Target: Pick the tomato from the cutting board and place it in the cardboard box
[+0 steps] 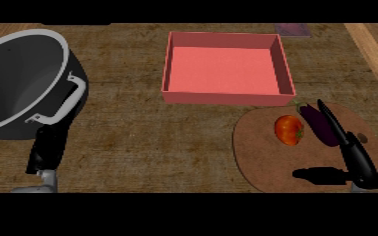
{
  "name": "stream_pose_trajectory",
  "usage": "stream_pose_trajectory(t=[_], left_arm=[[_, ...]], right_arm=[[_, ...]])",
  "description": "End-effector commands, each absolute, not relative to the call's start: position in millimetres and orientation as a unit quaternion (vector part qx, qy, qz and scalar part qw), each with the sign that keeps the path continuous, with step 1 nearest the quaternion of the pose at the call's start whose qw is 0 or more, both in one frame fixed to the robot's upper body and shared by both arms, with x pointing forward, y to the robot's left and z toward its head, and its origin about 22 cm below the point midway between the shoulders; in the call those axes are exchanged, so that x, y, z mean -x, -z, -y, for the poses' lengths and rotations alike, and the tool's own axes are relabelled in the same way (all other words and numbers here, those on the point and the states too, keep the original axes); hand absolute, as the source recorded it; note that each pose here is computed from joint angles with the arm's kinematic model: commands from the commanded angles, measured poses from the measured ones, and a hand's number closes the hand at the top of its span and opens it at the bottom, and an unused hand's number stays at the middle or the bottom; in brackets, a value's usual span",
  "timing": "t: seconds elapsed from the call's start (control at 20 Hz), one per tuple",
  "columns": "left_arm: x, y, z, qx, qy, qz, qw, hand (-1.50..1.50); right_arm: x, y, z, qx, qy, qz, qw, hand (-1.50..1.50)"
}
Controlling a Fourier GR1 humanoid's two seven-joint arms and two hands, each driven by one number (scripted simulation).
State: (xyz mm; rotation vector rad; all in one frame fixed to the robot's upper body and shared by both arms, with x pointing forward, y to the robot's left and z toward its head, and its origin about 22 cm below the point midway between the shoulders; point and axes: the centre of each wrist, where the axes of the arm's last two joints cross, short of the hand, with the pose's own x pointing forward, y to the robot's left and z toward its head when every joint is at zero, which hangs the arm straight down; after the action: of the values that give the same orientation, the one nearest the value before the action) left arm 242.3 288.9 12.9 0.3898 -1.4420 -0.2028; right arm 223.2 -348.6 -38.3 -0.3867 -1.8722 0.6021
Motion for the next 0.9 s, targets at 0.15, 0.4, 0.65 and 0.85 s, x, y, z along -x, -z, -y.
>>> stream_pose_trajectory(t=[0.15, 0.4, 0.65, 0.85], left_arm=[[-250, -16, -291, -0.173, 0.094, 0.655, 0.73, 0.0], [-235, -2, -274, -0.166, 0.092, 0.654, 0.732, 0.0], [-241, -5, -281, -0.174, 0.092, 0.655, 0.73, 0.0], [-234, -20, -292, -0.174, 0.096, 0.661, 0.724, 0.0]], right_arm=[[-211, 42, 340, 0.156, -0.25, 0.788, 0.541, -1.5], [-231, 62, 324, 0.162, -0.271, 0.777, 0.544, -1.5], [-232, 43, 325, 0.161, -0.274, 0.776, 0.545, -1.5], [-241, 71, 305, 0.15, -0.271, 0.777, 0.548, 1.5]])
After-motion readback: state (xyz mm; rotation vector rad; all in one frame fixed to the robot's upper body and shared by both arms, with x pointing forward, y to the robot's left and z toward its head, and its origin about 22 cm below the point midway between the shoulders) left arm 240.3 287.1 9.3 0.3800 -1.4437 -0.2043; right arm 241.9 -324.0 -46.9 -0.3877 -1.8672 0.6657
